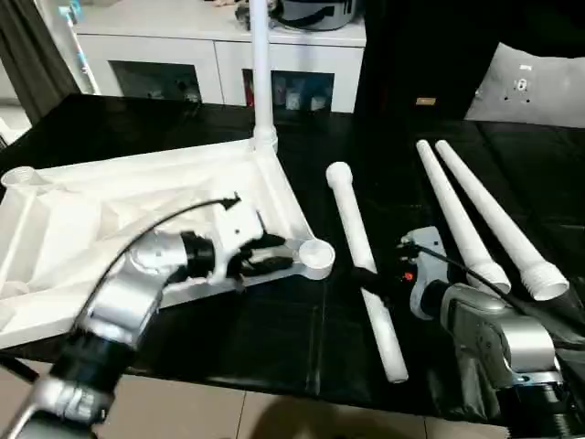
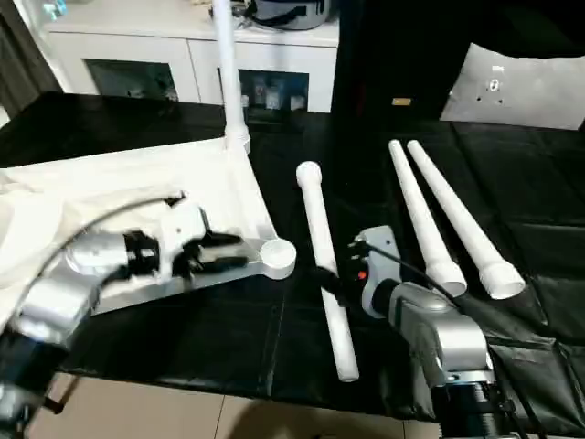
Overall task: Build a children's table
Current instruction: Insert table leg to table base
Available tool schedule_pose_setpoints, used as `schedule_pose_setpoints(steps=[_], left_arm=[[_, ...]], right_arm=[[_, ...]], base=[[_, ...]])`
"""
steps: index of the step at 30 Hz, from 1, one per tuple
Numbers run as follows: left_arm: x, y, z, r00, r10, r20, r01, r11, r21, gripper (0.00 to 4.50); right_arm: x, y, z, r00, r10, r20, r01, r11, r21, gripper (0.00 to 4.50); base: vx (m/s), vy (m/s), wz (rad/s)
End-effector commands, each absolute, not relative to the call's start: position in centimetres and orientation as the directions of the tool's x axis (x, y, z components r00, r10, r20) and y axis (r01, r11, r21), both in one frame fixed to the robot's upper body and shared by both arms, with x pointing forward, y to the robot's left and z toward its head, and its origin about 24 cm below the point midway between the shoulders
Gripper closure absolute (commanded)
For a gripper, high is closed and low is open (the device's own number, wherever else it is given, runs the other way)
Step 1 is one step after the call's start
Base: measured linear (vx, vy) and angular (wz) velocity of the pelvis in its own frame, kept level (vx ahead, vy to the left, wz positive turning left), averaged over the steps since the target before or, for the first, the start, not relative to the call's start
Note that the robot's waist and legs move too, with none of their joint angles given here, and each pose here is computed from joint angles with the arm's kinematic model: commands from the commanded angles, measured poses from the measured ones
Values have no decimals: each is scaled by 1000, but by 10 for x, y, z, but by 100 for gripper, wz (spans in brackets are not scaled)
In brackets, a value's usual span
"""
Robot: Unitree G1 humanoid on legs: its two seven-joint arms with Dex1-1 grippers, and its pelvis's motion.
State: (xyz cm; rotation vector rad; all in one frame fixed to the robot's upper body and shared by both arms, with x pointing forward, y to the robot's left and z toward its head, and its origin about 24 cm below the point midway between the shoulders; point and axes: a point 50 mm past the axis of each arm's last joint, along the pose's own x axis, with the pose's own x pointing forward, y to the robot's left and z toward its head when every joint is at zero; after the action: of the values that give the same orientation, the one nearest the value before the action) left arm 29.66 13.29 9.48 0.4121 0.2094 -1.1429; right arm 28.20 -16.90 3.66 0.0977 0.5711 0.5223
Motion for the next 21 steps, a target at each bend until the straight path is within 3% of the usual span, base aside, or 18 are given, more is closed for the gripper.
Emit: schedule_pose_setpoints(steps=[1,8,14,21], left_arm=[[296,130,98,411,-835,-366,910,348,227,275],[296,130,102,448,-783,-431,879,297,374,275],[299,124,110,453,-790,-413,857,258,446,275],[308,118,117,483,-764,-427,781,157,604,221]], right_arm=[[284,-172,38,719,484,-499,-441,872,211,106],[288,-174,40,717,485,-501,-447,871,204,167],[288,-175,38,710,481,-514,-437,874,214,206],[290,-177,38,712,482,-510,-426,874,233,257]], base=[[0,0,0],[0,0,0],[0,0,0],[0,0,0]])
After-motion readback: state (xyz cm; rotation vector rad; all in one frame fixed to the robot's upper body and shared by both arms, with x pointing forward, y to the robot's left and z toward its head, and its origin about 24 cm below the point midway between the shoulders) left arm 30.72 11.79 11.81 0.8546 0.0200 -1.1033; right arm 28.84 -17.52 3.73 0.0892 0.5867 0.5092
